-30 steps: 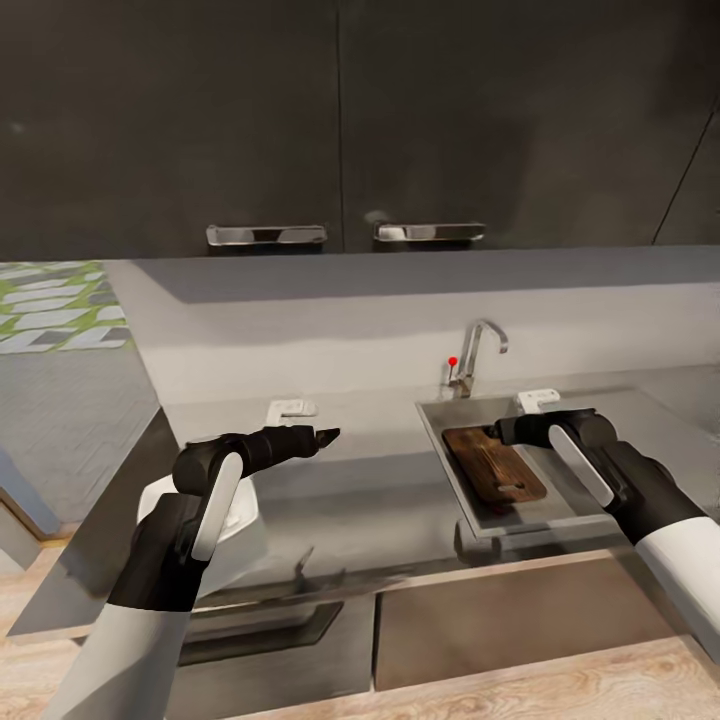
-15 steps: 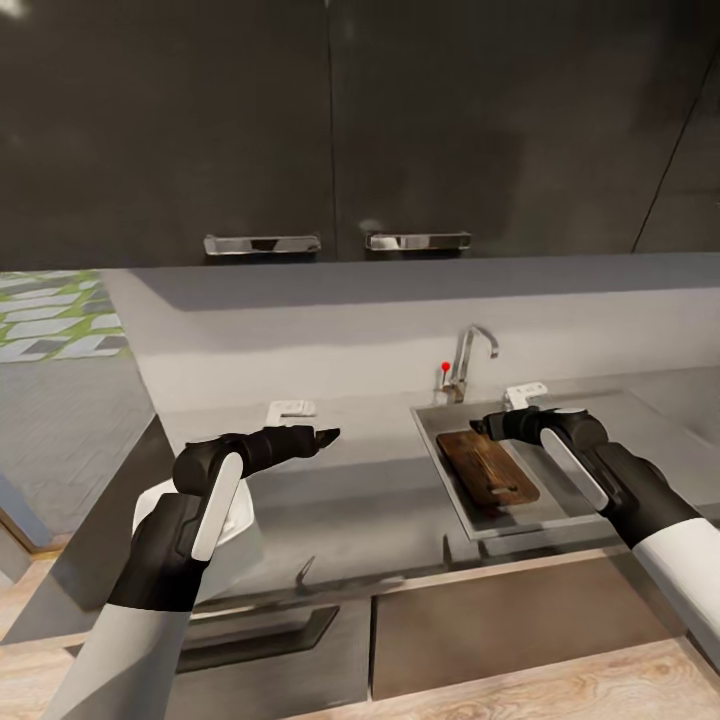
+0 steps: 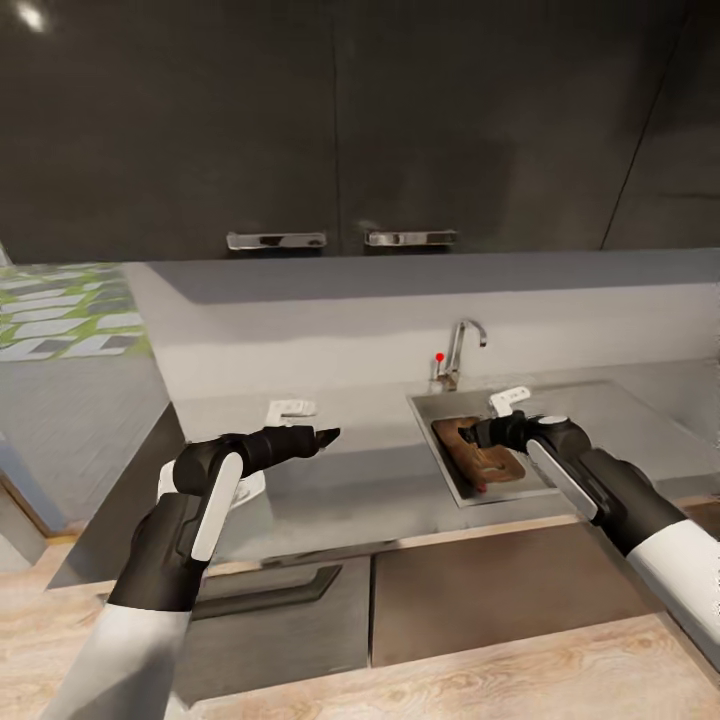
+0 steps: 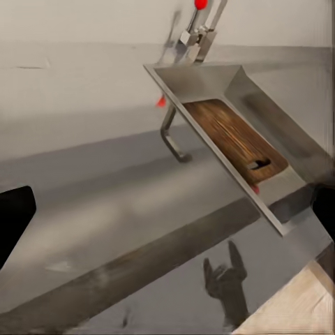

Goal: In the kitchen, take the Vidalia onion out of the sink, dice it on the chopping board with the paring knife, put the diced onion into the bowl on the countertop, then place both the paring knife and the chopping board into the sink.

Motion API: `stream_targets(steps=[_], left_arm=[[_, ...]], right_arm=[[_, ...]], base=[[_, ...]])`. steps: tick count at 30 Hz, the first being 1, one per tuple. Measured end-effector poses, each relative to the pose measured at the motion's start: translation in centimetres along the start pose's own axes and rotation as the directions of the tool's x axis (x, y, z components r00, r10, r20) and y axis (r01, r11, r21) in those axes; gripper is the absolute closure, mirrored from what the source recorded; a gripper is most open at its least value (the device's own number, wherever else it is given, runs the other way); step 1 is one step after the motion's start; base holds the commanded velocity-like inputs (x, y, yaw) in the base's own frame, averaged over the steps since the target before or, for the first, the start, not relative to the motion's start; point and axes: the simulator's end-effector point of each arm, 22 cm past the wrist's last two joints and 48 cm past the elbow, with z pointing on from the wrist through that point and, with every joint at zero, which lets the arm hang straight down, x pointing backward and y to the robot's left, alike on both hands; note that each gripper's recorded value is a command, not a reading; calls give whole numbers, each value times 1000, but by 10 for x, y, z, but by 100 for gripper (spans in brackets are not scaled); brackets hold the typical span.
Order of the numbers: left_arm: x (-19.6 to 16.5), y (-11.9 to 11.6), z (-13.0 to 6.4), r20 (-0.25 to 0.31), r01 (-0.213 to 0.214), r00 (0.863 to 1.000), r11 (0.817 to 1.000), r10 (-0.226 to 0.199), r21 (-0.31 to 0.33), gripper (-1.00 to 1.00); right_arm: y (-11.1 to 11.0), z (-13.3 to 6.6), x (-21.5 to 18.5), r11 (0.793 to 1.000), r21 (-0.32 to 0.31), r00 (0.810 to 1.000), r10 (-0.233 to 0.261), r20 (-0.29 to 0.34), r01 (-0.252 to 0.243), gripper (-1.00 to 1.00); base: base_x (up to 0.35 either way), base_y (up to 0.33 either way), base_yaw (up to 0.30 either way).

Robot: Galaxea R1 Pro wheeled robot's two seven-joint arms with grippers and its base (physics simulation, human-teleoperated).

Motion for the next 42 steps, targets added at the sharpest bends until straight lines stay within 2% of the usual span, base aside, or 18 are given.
stream_targets(steps=[3,6,17,20,26,29,34,36,39,42], left_arm=[[0,0,0,0,0,1000,1000,0,0,-100],[-1,-1,-1,2,-2,1000,1000,2,0,-100],[-9,-6,-8,18,-11,1000,1000,11,2,-100],[-12,-7,-10,22,-13,1000,1000,13,2,-100],[-17,-13,-14,33,-24,999,1000,23,9,-100],[-24,-28,-16,57,-63,996,998,62,28,-100],[-26,-51,-14,70,-118,991,992,114,54,-100],[-23,-74,-12,71,-148,987,985,142,86,-100],[-23,-87,-13,74,-170,984,980,163,101,-100],[-12,-96,-16,61,-178,983,978,172,112,-100]], right_arm=[[9,1,-12,1000,-13,998,-22,64,23,-100],[12,0,-17,999,-20,996,-27,88,29,-100],[12,-9,-27,999,-21,993,-30,111,32,-100],[18,-12,-31,998,-47,992,-31,119,37,-100],[43,-22,-36,983,-171,990,-39,134,62,-100],[47,-32,-39,967,-239,985,-54,162,92,-100],[46,-44,-43,947,-290,975,-73,211,134,-100],[43,-44,-21,944,-301,979,-78,190,134,-100],[42,-44,-2,944,-305,983,-78,166,127,-100],[46,-41,38,942,-320,991,-74,108,105,-100]], base=[[-318,0,0],[-313,0,0],[-112,0,0],[-5,0,0],[-1,0,0],[0,0,0],[0,0,0],[0,0,0],[0,0,0],[0,0,0]])
